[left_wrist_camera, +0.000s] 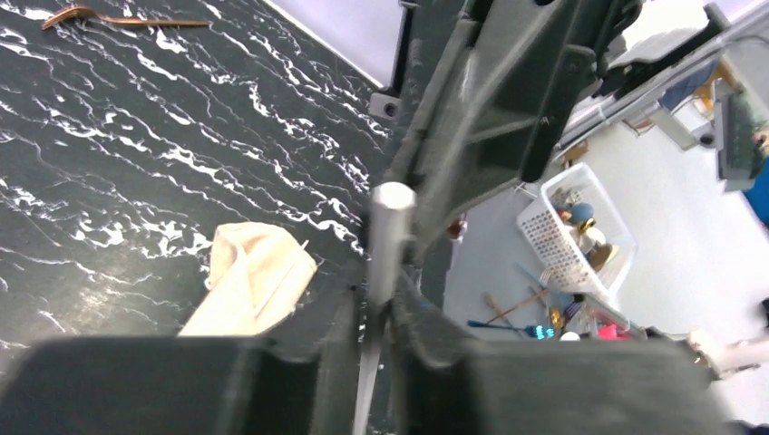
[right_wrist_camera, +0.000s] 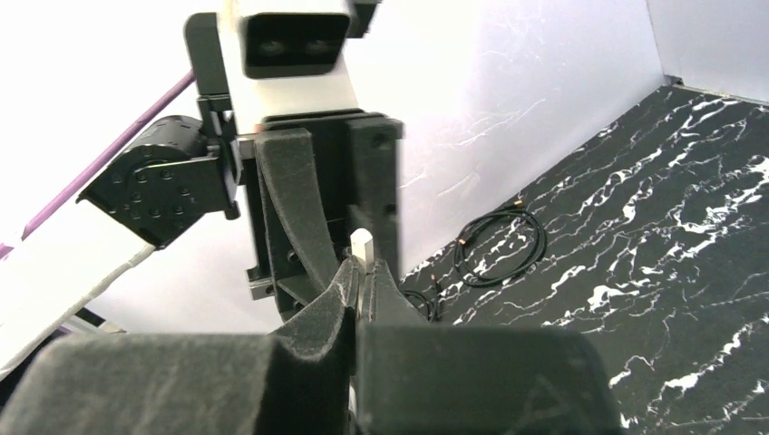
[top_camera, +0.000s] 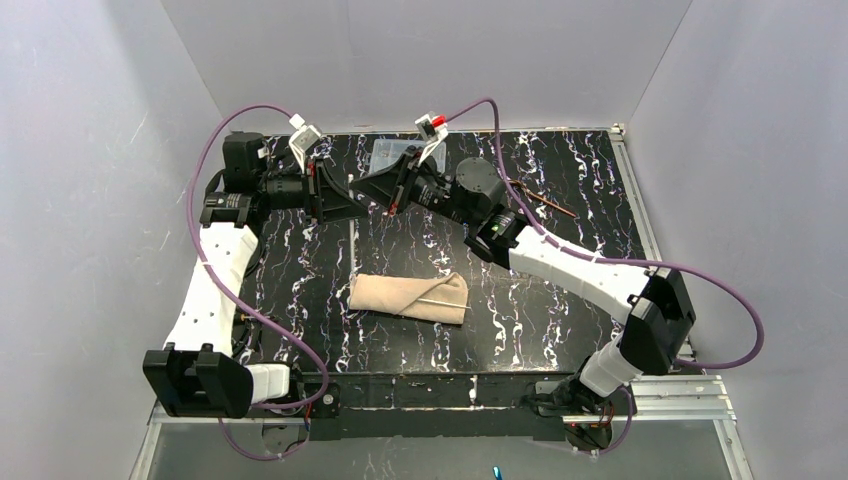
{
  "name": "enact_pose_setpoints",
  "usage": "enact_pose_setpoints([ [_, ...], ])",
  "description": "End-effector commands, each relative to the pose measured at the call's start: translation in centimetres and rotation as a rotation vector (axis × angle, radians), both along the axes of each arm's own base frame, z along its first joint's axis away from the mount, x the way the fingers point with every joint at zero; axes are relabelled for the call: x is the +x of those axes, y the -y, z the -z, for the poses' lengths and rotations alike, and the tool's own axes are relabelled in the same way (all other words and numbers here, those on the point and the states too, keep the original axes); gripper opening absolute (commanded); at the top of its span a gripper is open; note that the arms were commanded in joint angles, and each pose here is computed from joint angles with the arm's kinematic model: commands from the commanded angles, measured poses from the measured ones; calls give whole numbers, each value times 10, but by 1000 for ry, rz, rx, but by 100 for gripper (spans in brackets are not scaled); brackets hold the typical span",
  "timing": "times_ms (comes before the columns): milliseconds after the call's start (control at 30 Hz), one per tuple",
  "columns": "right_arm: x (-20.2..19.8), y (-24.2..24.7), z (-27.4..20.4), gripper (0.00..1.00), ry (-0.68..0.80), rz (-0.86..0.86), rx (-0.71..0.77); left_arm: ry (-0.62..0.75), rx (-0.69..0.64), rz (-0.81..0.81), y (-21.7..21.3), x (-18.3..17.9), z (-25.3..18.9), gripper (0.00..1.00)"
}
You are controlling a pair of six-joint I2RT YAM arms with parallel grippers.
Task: Fold the napkin into a case and place the utensils inside
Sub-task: Pass from the right arm to the left
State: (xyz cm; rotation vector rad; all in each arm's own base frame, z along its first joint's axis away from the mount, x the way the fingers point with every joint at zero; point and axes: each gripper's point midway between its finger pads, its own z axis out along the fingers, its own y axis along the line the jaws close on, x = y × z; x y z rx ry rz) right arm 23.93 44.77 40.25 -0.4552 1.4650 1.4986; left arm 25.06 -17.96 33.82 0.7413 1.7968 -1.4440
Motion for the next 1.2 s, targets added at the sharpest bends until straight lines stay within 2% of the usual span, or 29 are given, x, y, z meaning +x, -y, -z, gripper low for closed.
enact_pose_setpoints([
  [0, -7, 4, -29, 1, 42, -19, 83, 13, -18, 14, -1, -5, -7, 0],
  [133, -7, -1, -31, 1, 47, -41, 76, 23, -24, 36, 0, -11, -11, 0],
  [167, -7, -1, -33, 9, 55, -44, 64, 28, -29, 42, 0, -13, -12, 0],
  [267, -2, 7, -38, 49, 76, -27, 27, 23, -38, 48, 0, -14, -13, 0],
  [300, 1, 16, -41, 58, 85, -20, 27, 21, -40, 48, 0, -13, -13, 0],
  [400, 2, 44, -41, 73, 98, -25, 17, 25, -52, 52, 1, -11, -15, 0],
  [433, -4, 52, -38, 74, 102, -53, 10, 24, -56, 50, 1, -10, -16, 0],
  [500, -15, 59, -22, 73, 95, -116, -9, 31, -70, 42, 2, -6, -21, 0],
  [633, -37, 57, 13, 64, 19, -239, 16, 47, -104, 3, 3, 7, -34, 0],
  [733, -50, 49, 25, 63, -1, -291, 49, 40, -108, -21, 4, 14, -40, 0],
  [900, -60, 21, 38, 60, 14, -322, 24, 28, -111, -56, 3, 20, -45, 0],
  [1033, -58, 7, 37, 55, 23, -328, 60, 20, -113, -64, 3, 20, -45, 0],
  [1167, -55, -8, 41, 46, 23, -337, 56, 11, -114, -66, 3, 19, -44, 0],
])
